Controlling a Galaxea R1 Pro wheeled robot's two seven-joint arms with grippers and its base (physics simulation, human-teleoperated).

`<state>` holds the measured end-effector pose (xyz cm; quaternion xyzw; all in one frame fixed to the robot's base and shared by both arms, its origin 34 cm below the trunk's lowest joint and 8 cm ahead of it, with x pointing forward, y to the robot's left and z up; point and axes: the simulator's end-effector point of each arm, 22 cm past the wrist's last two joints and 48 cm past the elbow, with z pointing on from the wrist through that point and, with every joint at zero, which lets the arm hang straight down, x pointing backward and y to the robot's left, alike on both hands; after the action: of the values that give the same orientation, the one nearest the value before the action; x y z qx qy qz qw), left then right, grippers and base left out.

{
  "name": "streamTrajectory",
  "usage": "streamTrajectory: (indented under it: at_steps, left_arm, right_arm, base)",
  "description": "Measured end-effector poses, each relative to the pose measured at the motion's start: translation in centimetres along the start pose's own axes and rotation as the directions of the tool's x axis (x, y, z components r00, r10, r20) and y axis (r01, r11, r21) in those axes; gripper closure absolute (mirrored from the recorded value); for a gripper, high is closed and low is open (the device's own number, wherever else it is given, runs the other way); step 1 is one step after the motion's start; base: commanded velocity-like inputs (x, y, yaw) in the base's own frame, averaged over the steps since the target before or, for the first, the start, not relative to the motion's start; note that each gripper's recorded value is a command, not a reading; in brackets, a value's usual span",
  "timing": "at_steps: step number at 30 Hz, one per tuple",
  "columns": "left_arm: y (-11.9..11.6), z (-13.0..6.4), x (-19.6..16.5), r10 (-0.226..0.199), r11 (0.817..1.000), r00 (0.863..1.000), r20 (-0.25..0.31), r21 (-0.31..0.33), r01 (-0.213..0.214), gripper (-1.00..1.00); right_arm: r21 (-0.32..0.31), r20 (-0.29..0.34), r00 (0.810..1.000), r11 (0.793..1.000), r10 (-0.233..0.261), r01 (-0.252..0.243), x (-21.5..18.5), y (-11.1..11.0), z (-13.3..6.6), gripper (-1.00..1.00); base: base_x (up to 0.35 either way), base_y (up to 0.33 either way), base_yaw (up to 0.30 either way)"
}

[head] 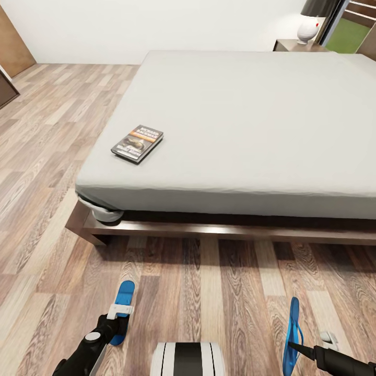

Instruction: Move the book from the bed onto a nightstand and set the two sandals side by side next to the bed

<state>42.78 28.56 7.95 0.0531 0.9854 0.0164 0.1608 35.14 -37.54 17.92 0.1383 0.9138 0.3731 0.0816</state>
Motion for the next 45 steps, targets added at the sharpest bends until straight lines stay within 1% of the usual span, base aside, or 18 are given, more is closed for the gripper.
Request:
streamTrajectory:
  at_steps: [6,8,37,45]
  left_arm:
    - [0.00,0.00,0.00,0.000,1.000,1.000,0.000,0.000,0.000,1.00]
    - [-0.05,0.18,0.43,0.000,1.000,1.000,-0.008,0.001,0.000,1.00]
    - [-0.05,0.18,0.41,0.000,1.000,1.000,-0.008,0.001,0.000,1.00]
    - [-0.05,0.17,0.39,0.000,1.000,1.000,-0.007,0.001,0.000,1.00]
  right_arm:
    - [0.000,0.000,1.000,1.000,0.000,0.000,0.01,0.00,0.00,1.00]
    - [0.003,-0.008,1.000,1.000,0.005,-0.005,0.31,-0.22,0.10,1.00]
    - [0.003,-0.006,1.000,1.000,0.005,-0.005,0.27,-0.22,0.10,1.00]
    - [0.003,-0.006,1.000,1.000,0.005,-0.005,0.26,-0.22,0.10,1.00]
  base:
    - [0.000,0.000,0.000]
    - [0.000,0.000,0.000]
    - [0.000,0.000,0.000]
    - [0.073,0.031,0.000]
